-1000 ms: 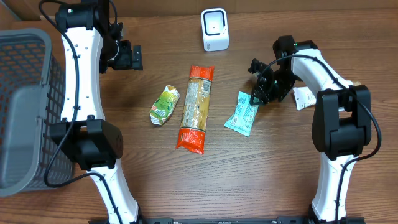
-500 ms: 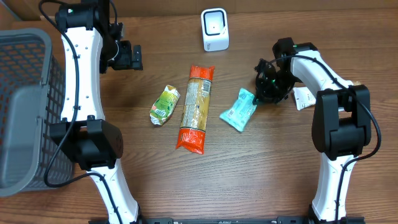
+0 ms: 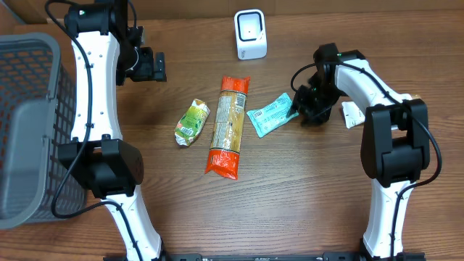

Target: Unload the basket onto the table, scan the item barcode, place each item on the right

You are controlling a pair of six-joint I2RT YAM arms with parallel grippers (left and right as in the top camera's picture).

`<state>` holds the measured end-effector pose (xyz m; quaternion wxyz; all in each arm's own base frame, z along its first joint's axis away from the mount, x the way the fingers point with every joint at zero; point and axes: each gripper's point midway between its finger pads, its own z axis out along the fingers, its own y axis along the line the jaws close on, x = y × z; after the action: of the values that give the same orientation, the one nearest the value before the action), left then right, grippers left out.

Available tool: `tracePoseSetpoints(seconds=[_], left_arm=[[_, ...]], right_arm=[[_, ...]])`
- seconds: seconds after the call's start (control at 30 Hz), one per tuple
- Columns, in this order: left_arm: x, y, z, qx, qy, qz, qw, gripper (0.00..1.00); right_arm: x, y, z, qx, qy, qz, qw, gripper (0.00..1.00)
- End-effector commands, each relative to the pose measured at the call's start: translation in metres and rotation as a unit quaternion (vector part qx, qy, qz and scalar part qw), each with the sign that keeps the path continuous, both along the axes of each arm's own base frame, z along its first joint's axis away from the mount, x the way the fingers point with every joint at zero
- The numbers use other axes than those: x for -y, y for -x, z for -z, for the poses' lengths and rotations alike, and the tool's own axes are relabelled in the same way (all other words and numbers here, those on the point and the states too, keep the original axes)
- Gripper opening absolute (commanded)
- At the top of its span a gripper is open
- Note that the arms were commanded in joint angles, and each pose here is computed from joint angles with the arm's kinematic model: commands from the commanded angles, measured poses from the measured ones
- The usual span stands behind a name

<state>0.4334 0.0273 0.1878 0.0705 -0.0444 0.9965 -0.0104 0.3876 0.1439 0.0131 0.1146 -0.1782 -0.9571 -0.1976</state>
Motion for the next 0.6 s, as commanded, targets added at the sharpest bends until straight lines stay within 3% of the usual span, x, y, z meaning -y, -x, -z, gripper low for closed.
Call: tracePoseSetpoints(seconds=[0.0,0.23,0.4,0.57], left_arm=[[0.000,0.000,0.004,-0.005,-0.004,0.010,1.000,0.99],[0.000,0.000,0.004,-0.005,-0.004,0.010,1.000,1.00],[0.000,0.000,0.004,-0.005,-0.004,0.010,1.000,0.99],[0.000,0.000,0.004,-0.005,-0.004,0.010,1.000,0.99]], right_arm=[[0.002,0.000,-0.008,0.039,-0.008,-0.093,0.995,0.57],[0.021,-0.027,-0.035,0.143,-0.022,-0.234,0.961,0.63],[0.018,-0.044,-0.029,0.205,-0.032,-0.282,0.937,0.70],[0.000,-0.041,-0.018,0.224,-0.079,-0.302,0.923,0.72]])
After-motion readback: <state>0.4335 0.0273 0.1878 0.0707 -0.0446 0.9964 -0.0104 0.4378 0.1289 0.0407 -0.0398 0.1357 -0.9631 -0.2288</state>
